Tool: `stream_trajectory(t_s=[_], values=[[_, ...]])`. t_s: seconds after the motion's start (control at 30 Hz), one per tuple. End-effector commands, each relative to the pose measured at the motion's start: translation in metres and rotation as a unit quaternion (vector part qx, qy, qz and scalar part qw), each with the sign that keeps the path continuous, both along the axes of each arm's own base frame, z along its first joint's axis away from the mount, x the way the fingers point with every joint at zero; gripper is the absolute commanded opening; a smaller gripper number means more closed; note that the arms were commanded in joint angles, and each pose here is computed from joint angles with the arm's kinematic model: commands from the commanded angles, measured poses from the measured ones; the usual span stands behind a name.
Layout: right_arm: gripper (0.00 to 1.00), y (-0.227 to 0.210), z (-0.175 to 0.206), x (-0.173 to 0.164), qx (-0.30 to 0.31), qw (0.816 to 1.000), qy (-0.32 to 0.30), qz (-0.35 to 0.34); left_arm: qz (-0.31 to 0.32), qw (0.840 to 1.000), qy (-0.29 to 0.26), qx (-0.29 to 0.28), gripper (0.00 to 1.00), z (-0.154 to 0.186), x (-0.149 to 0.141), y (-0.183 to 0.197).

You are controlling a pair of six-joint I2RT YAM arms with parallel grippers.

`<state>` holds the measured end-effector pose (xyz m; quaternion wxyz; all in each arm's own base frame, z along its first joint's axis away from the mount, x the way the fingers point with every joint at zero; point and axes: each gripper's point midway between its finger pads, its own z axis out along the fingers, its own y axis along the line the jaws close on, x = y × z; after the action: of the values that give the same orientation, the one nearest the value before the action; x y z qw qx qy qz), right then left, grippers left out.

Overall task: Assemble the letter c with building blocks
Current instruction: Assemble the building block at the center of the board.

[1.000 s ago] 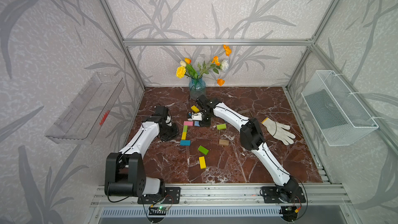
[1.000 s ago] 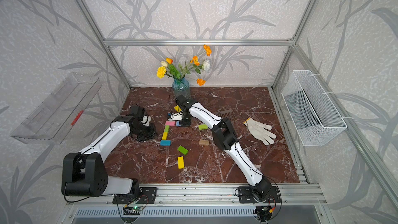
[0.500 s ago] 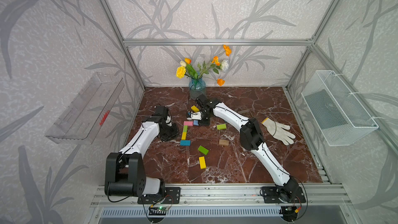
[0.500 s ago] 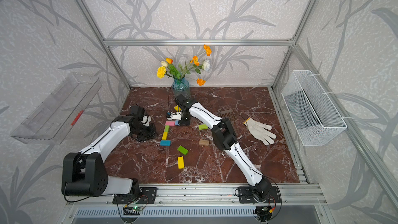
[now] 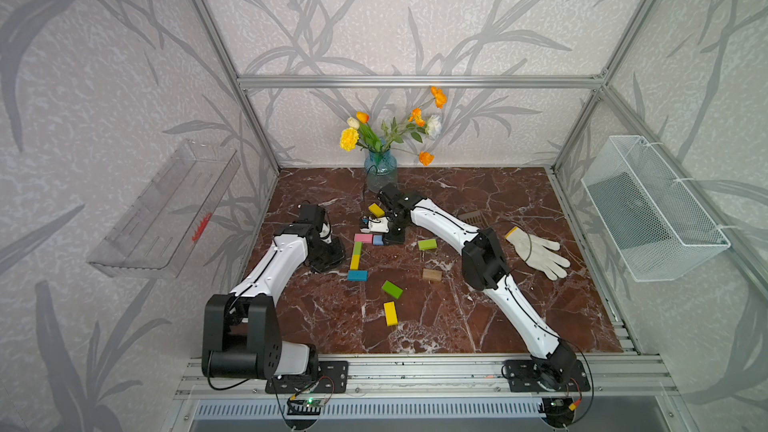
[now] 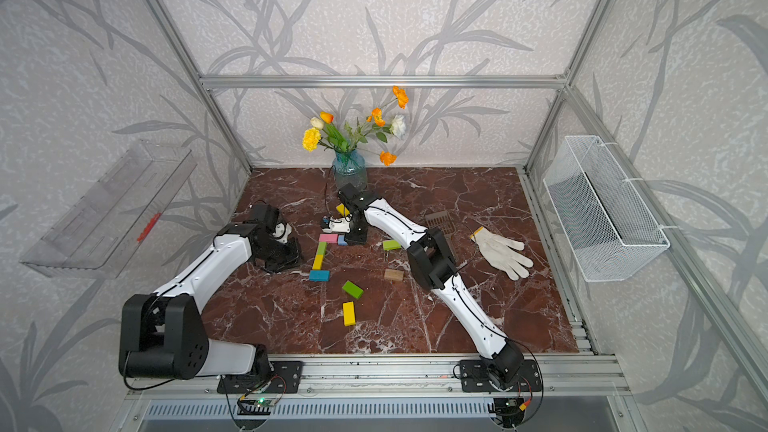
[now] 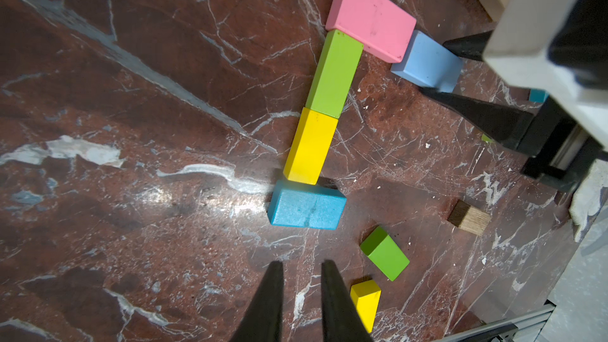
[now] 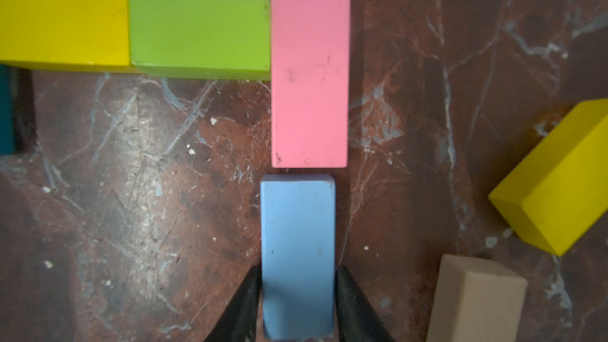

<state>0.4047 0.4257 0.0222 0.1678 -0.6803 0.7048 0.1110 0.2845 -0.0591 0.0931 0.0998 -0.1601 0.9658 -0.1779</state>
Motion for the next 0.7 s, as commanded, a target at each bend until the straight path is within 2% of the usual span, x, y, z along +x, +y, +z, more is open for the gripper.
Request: stream_trajectory(t_s=[0.0,0.1,0.23,0.47,0.67], values=[[0.46,0.0052,-0.0025,0.0018,0.011,1.0,0.007,-0.008,-0.006,1.0,0.003,-0.001,0.22,-0.0025,-0.0012,0.0003],[0.52,0.0058,-0.0023,0.0038,0.012,1.0,0.006,-0.018,-0.007,1.0,0.004,-0.003,0.22,-0.0024,-0.0015,-0.0005],[0.53,0.0058,0.0004,0.006,0.013,1.0,0.003,-0.025,-0.007,1.0,0.002,-0.002,0.21,-0.0021,-0.0011,0.0],[0.39,0.0077,0.0021,0.0004,0.02,1.0,0.012,-0.005,-0.007,1.0,0.002,-0.002,0.21,-0.0017,-0.0009,0.0],[0.31,0.0088,0.0005,-0.0031,0.023,1.0,0.019,0.003,-0.007,1.0,0.002,-0.002,0.21,-0.0015,-0.0011,0.0]])
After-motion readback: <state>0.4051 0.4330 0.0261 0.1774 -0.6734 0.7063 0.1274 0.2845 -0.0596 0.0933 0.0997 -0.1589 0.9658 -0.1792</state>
